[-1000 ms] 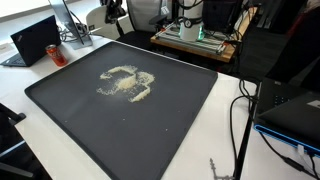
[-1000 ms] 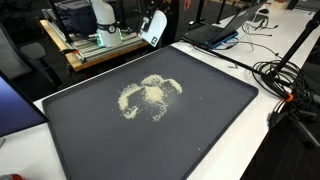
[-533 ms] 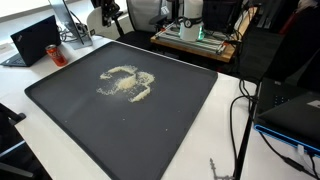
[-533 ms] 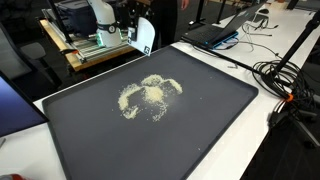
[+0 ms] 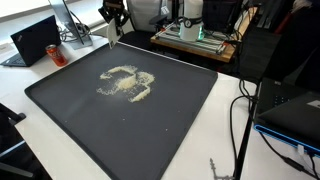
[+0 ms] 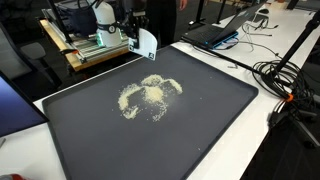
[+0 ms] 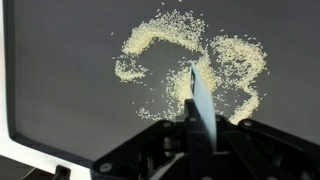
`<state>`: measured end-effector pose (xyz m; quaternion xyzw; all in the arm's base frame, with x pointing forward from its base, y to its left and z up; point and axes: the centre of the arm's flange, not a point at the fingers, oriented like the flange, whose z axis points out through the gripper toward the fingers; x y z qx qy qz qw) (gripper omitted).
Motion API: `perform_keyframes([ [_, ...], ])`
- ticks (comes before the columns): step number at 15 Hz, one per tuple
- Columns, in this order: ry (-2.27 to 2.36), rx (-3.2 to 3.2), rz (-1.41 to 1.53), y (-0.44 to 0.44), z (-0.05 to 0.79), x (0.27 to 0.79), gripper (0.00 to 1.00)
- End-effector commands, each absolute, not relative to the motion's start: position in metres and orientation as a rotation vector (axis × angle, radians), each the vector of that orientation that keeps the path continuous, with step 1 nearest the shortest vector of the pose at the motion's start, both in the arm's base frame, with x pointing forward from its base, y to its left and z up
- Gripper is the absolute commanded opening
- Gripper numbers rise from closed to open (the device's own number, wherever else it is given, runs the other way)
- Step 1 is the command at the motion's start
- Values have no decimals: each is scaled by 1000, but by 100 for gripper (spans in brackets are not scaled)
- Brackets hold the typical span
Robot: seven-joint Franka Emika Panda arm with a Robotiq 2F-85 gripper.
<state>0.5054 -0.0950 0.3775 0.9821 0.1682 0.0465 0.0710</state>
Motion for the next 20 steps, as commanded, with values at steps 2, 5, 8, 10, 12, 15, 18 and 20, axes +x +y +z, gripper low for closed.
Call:
perform_keyframes([
  [2,553,2990,141,-90,370,504,4],
  [5,569,2999,134,-88,366,505,4],
  [8,706,2926,160,-77,368,503,1],
  [10,831,2917,176,-72,359,512,1],
  [12,973,2904,163,-67,350,518,1],
  [15,1134,2882,133,-65,328,530,1],
  [18,1263,2858,133,-66,304,538,1],
  [20,1322,2865,158,-70,288,543,1],
])
